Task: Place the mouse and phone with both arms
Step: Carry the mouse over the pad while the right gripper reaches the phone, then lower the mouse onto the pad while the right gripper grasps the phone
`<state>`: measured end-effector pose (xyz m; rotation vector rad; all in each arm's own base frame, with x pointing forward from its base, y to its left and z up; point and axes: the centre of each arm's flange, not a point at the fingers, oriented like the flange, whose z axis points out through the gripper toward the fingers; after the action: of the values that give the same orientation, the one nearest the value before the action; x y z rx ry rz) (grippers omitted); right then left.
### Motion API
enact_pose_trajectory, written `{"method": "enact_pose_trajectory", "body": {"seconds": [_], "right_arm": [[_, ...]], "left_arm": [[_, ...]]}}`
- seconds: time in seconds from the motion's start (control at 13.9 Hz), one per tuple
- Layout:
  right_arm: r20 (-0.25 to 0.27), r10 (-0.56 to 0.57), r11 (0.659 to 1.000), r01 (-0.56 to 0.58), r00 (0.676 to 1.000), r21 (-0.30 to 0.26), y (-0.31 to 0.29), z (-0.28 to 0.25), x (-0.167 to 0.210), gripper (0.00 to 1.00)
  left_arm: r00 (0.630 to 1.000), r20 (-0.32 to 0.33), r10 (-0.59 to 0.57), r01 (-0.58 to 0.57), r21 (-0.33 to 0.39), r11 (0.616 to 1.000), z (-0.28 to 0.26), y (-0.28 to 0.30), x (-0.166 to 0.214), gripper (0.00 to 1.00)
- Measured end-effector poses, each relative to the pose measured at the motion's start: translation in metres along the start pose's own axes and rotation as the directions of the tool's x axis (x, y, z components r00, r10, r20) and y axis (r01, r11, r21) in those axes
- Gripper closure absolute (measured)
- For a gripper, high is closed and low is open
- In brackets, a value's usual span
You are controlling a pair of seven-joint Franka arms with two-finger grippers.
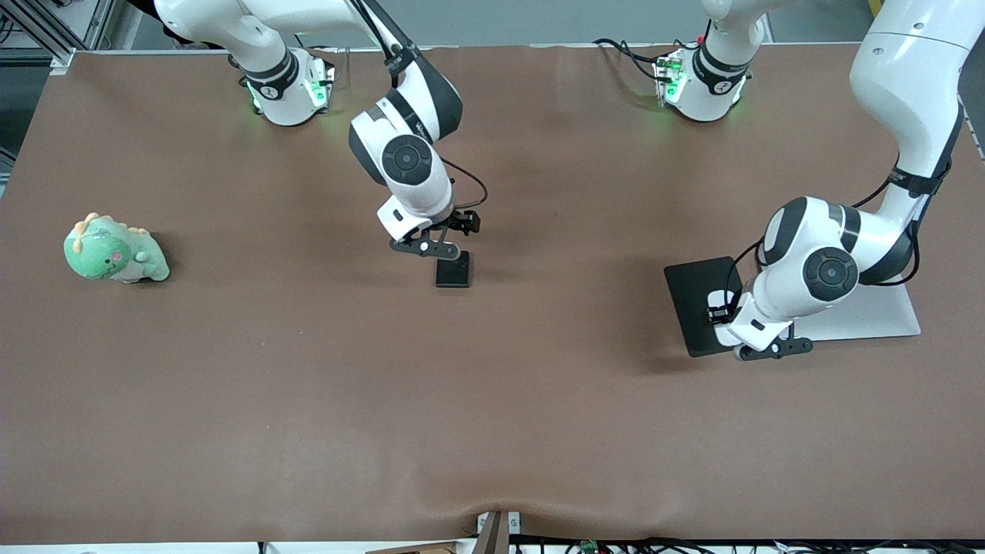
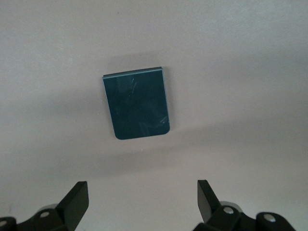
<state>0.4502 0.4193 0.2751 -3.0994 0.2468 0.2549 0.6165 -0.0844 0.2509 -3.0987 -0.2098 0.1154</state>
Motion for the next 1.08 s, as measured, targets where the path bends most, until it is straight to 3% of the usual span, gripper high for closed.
{"method": "enact_pose_trajectory", "body": {"seconds": [0.5, 0.79, 1.08], "right_arm": [[-0.053, 0.015, 1.000, -0.013, 0.998, 0.028, 0.007, 0.026, 0.009, 0.00], [-0.097, 0.018, 0.999, -0.015, 0.995, 0.033, 0.013, 0.038, 0.024, 0.00], [-0.109, 0.016, 1.000, -0.013, 0.994, 0.029, 0.011, 0.056, 0.031, 0.00]], "left_arm": [[1.000, 0.010, -0.004, 0.004, -0.041, 0.999, 0.040, 0.002, -0.011, 0.38], [0.999, 0.008, -0.049, 0.050, -0.061, 0.997, 0.056, -0.027, -0.015, 0.38], [0.998, 0.007, -0.056, 0.057, -0.076, 0.996, 0.068, -0.032, -0.024, 0.38]]}}
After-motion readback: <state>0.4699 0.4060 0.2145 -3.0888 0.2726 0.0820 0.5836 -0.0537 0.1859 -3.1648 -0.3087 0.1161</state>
